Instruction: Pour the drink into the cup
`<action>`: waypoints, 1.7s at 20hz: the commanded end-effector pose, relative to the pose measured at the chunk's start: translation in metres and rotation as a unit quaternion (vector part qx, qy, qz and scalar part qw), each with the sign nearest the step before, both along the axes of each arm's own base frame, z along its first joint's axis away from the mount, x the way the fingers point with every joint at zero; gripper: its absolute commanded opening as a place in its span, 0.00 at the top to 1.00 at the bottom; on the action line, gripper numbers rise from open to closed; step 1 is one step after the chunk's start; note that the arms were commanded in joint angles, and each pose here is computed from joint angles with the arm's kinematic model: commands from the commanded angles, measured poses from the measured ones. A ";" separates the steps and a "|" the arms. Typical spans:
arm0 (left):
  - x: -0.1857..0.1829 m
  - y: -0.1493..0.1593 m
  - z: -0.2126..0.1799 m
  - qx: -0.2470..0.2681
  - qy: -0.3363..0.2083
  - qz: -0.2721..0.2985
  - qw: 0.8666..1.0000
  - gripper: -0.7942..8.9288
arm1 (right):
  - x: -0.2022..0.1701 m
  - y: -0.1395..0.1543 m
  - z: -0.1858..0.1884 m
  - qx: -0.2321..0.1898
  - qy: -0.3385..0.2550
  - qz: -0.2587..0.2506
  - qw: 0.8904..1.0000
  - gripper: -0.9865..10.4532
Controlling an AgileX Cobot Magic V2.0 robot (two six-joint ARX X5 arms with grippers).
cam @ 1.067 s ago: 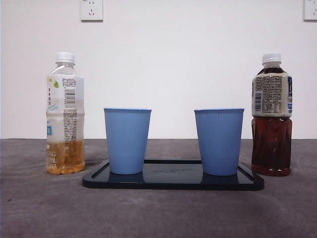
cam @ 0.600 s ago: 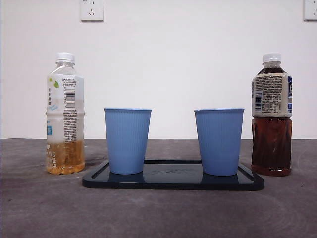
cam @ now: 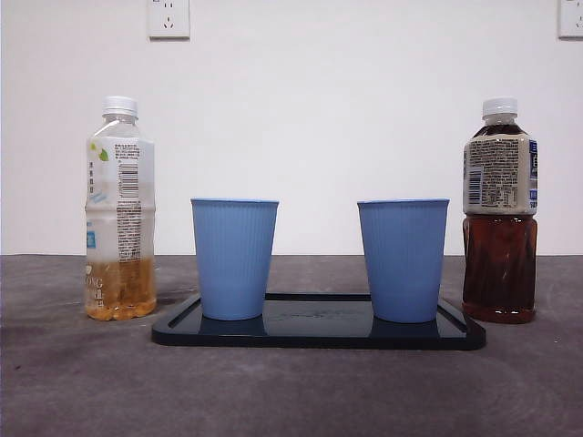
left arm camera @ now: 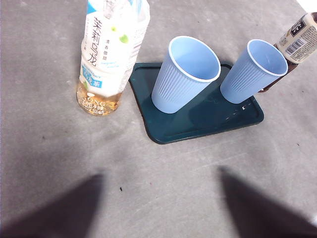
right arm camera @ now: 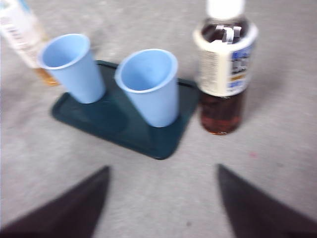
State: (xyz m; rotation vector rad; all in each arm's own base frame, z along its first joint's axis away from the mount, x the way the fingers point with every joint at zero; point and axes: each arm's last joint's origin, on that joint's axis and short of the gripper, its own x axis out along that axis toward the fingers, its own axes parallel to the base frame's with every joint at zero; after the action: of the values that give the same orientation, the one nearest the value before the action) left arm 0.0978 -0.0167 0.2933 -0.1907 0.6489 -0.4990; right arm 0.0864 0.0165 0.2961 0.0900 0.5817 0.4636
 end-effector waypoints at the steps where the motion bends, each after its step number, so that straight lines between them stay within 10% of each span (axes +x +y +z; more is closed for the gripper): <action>1: 0.000 0.000 0.007 0.000 -0.014 -0.006 1.000 0.40 | 0.000 0.000 0.004 0.004 -0.006 -0.003 1.000 0.56; 13: 0.000 0.000 0.007 -0.001 -0.014 -0.005 1.000 0.40 | 0.032 0.011 -0.045 0.129 -0.002 -0.052 0.990 0.56; 34: 0.000 0.000 0.007 -0.001 -0.013 -0.005 1.000 0.40 | 0.105 0.043 -0.134 0.062 -0.110 -0.127 0.984 0.56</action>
State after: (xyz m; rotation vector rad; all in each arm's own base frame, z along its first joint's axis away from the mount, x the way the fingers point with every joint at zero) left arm 0.0980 -0.0167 0.2934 -0.1906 0.6471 -0.4990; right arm 0.1909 0.0591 0.1635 0.2457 0.3183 0.2562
